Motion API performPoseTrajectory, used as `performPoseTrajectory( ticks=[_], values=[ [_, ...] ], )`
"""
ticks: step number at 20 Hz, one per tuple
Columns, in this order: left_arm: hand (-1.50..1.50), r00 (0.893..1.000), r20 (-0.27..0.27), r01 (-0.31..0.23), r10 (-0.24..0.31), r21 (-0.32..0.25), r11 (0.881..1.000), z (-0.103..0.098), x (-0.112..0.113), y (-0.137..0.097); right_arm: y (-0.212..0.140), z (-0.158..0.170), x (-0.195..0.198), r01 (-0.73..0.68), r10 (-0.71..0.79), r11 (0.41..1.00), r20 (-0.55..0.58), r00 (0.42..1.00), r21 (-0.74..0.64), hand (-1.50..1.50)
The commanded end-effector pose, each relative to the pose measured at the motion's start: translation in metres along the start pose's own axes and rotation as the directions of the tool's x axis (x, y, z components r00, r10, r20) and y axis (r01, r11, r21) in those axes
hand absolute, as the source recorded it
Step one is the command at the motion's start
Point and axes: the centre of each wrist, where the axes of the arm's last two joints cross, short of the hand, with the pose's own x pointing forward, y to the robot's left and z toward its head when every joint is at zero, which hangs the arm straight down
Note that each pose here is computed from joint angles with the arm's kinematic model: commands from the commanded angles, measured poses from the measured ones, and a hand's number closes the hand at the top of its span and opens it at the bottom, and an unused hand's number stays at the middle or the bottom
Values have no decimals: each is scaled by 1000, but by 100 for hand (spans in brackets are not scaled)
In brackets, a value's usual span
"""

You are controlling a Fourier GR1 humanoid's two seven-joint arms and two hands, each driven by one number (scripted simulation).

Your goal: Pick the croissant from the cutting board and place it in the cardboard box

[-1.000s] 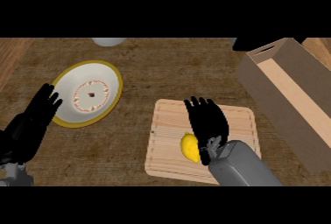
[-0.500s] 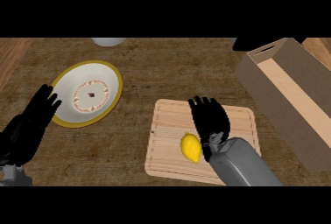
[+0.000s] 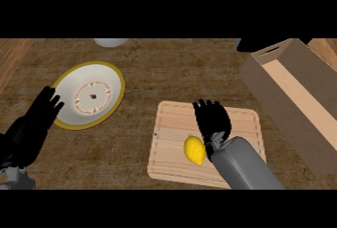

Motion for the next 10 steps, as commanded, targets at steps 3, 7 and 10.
performPoseTrajectory(
  ticks=[3, 7, 10],
  values=[
    [0, 1000, 4, -6, 5, 10, 1000, -15, -5, 11, 14, -8, -12, -2, 3, 1000, -15, 1000, 7, -150],
    [0, 1000, 0, 3, -3, -1, 1000, -3, 8, 1, 19, -19, 4, -9, 9, 1000, -2, 1000, -4, -150],
    [0, 1000, 2, -2, 2, -4, 1000, 6, -1, 2, 18, -25, -17, -11, 12, 998, 12, 1000, -67, 150]
  ],
)
